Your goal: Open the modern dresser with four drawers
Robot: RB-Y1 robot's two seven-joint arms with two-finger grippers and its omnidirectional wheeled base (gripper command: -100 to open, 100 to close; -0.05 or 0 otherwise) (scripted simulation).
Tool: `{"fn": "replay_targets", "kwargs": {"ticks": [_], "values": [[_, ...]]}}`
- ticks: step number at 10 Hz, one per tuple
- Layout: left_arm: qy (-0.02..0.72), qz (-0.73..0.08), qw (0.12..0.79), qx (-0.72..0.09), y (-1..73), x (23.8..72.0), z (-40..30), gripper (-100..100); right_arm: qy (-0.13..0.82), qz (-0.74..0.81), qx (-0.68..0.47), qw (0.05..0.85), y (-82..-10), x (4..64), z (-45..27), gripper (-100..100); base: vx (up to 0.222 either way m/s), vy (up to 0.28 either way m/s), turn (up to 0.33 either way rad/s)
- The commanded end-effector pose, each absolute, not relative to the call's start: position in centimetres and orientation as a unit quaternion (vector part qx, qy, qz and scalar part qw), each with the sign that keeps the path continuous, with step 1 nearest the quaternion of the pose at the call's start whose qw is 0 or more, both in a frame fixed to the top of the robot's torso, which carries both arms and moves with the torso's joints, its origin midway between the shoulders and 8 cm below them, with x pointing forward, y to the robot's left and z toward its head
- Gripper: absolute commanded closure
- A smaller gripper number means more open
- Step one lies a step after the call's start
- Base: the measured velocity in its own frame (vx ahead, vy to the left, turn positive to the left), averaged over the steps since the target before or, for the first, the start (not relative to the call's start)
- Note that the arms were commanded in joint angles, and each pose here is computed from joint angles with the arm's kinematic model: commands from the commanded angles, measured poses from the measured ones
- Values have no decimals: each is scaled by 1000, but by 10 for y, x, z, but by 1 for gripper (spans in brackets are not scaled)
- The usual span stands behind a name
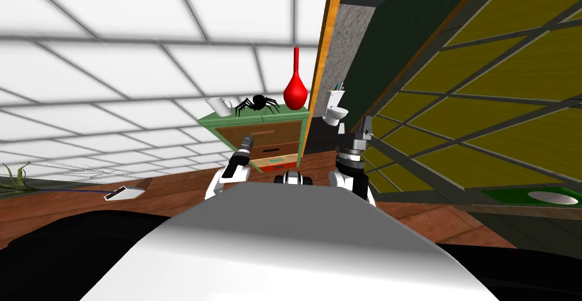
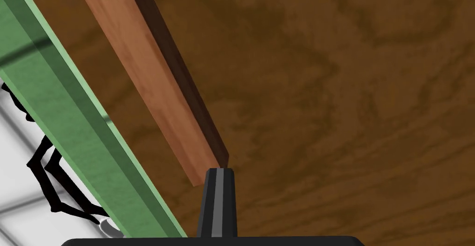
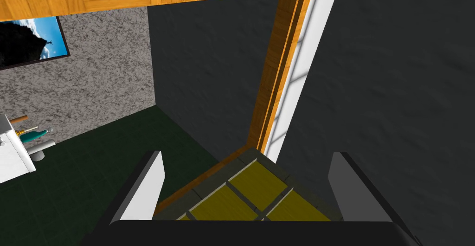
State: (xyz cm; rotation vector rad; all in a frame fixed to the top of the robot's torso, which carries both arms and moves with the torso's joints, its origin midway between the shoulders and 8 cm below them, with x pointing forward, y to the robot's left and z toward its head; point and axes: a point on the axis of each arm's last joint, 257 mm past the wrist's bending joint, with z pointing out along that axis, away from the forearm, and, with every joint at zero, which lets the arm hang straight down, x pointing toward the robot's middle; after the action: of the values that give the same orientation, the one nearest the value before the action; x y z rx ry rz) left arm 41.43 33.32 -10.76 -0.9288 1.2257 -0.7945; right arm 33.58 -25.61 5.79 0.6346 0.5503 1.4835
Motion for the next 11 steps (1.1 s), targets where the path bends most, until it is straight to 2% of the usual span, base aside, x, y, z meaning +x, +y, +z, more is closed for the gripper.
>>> {"fn": "replay_targets", "kwargs": {"ticks": [1,4,5,8,9,11], "values": [[547,-369,642,-392,310,406,-107,100,243,655,280,658,-256,336,58,0,80,-16,141],[553,-378,635,-385,297,398,-107,100,243,655,280,658,-256,336,58,0,50,-4,140],[551,-382,636,-382,294,396,-103,-100,243,655,280,658,-256,336,58,0,6,-87,-33],[551,-381,636,-383,295,395,-101,-100,243,655,280,658,-256,336,58,0,52,-20,-9],[551,-381,636,-383,295,395,-101,100,243,655,280,658,-256,336,58,0,8,-2,1],[553,-354,643,-394,329,402,-114,100,243,655,280,658,-256,336,58,0,-165,-8,-340]]}}
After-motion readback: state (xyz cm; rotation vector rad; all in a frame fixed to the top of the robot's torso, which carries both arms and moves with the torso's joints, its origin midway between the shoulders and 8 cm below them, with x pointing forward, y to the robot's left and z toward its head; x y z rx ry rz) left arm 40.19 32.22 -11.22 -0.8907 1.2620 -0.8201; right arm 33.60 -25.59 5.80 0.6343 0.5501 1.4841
